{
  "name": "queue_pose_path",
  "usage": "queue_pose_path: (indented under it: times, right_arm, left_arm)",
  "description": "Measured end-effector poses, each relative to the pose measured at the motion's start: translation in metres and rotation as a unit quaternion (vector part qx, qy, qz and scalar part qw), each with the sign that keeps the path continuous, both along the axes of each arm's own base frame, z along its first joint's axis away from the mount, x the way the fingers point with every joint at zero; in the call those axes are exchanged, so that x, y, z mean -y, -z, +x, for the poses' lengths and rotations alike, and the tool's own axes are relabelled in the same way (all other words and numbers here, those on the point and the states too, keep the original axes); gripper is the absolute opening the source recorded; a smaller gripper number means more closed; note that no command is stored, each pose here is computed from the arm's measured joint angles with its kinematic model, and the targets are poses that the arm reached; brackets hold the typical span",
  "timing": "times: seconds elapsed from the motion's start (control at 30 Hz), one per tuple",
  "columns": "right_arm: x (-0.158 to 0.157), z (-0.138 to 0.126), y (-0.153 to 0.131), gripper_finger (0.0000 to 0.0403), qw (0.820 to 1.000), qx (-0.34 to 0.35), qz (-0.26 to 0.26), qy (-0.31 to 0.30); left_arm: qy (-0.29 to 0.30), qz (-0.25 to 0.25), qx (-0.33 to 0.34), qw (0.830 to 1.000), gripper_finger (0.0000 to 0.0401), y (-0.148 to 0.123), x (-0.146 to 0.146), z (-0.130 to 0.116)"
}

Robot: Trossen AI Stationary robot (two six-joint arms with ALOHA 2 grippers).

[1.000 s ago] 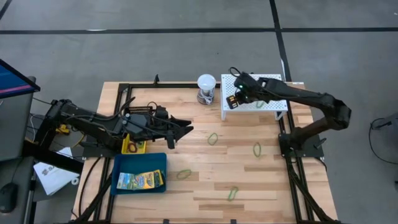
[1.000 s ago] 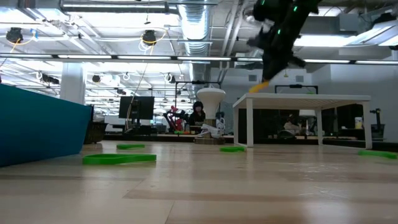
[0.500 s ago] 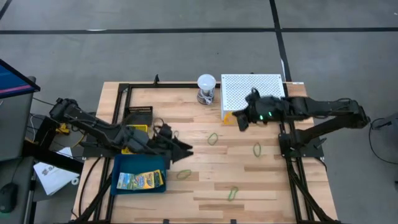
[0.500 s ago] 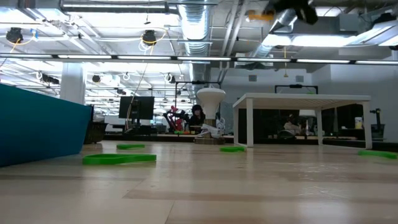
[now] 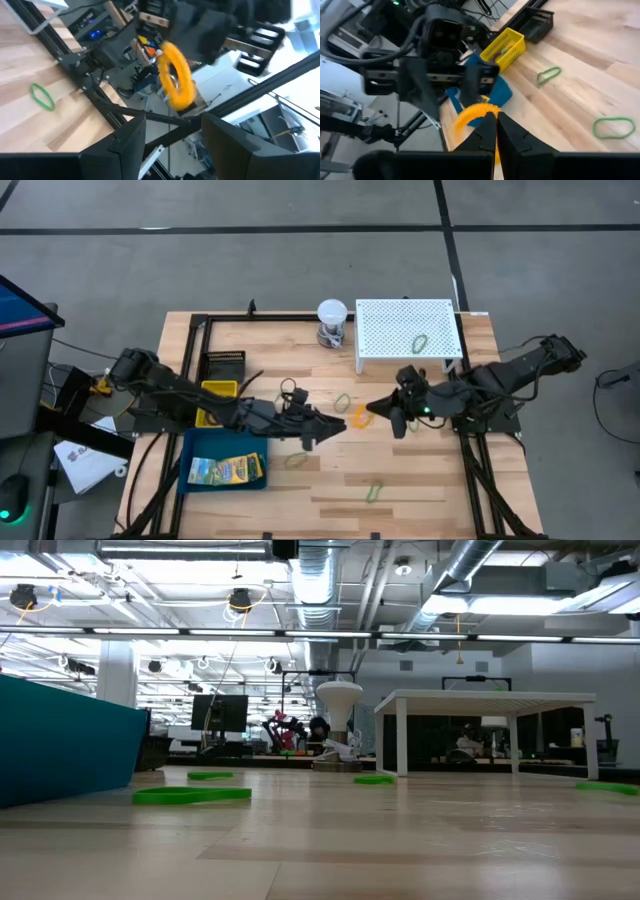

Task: Pick & Place Office Desk Supplies
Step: Put the yellow spring keychain into the yellow bin

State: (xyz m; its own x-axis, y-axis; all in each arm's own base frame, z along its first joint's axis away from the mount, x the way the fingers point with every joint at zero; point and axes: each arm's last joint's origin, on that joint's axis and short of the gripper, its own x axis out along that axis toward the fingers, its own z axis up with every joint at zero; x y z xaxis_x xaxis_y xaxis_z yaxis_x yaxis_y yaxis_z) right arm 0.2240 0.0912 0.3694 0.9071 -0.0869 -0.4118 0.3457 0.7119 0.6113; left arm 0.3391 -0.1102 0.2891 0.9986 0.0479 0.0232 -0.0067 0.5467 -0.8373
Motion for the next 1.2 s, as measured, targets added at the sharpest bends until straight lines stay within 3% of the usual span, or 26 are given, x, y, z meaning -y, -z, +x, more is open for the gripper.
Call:
queue_pose_path:
  times: [0.87, 1.2]
  right_arm:
    - [0.004, 0.031, 0.011, 0.0, 1.0, 0.004, -0.001, -0.006]
    - [0.004, 0.034, 0.011, 0.0, 1.0, 0.009, -0.003, -0.011]
  left_arm:
    - [-0.012, 0.005, 0.007, 1.0, 0.0188, -0.008, -0.009, 0.007]
    - [-0.01, 0.006, 0.005, 1.0, 0.0155, -0.007, -0.007, 0.006]
